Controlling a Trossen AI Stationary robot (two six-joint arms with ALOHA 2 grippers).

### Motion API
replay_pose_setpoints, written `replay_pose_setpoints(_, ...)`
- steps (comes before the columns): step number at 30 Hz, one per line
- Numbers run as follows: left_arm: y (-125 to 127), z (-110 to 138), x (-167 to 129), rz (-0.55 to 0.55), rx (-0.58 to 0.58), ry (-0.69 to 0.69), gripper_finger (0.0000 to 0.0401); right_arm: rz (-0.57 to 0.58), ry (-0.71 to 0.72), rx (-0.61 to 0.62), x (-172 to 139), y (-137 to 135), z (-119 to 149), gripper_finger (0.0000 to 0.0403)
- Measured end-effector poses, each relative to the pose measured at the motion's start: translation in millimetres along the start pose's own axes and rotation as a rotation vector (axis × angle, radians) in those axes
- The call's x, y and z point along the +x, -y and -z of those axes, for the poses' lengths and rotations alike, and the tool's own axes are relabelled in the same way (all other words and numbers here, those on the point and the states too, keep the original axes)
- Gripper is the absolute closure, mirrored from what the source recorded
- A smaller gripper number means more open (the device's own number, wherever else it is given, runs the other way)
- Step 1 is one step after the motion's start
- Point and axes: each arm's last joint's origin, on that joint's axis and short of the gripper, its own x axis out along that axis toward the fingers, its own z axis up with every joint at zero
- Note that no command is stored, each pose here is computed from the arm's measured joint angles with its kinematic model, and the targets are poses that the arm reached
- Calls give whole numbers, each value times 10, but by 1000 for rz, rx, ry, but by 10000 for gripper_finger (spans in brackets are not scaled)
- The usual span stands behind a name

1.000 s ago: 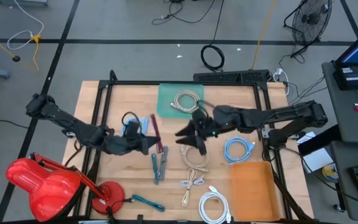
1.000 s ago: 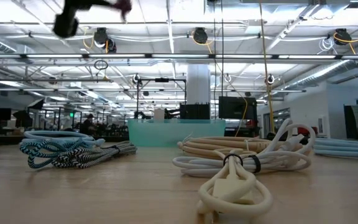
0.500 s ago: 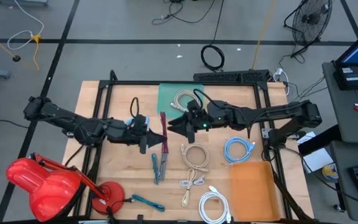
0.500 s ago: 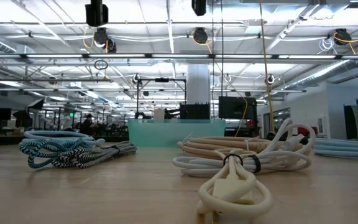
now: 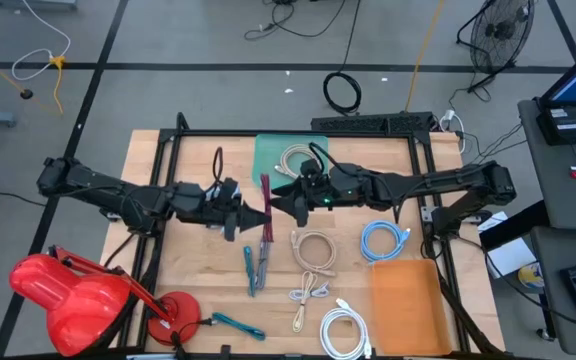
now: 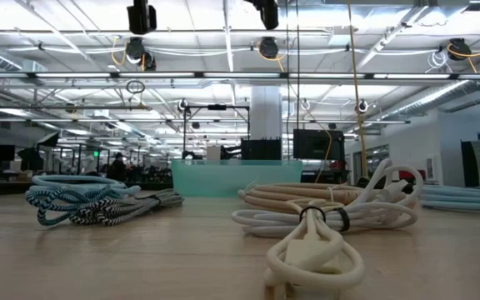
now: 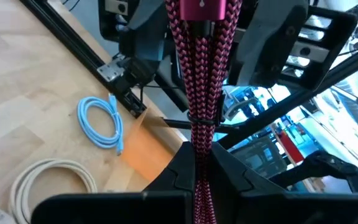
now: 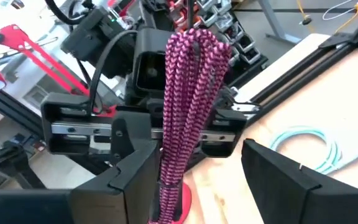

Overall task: Pick & Place USB Port
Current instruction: Put the violet charger cable into the orange bin

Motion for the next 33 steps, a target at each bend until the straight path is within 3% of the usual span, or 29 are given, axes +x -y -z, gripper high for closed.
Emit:
replay_pose_setpoints(15,-77,-100,14,4,-7,1,383,-16,17,-1,-2,-16,-18,255)
replay_pose_setpoints(27,-84,-120,15,17,-2,-4,383,-22,23,24,93,23,33,267)
replay_pose_setpoints(33,-97,-101,22,11,-4,-25,383,-41,2,53,230,88,127,315)
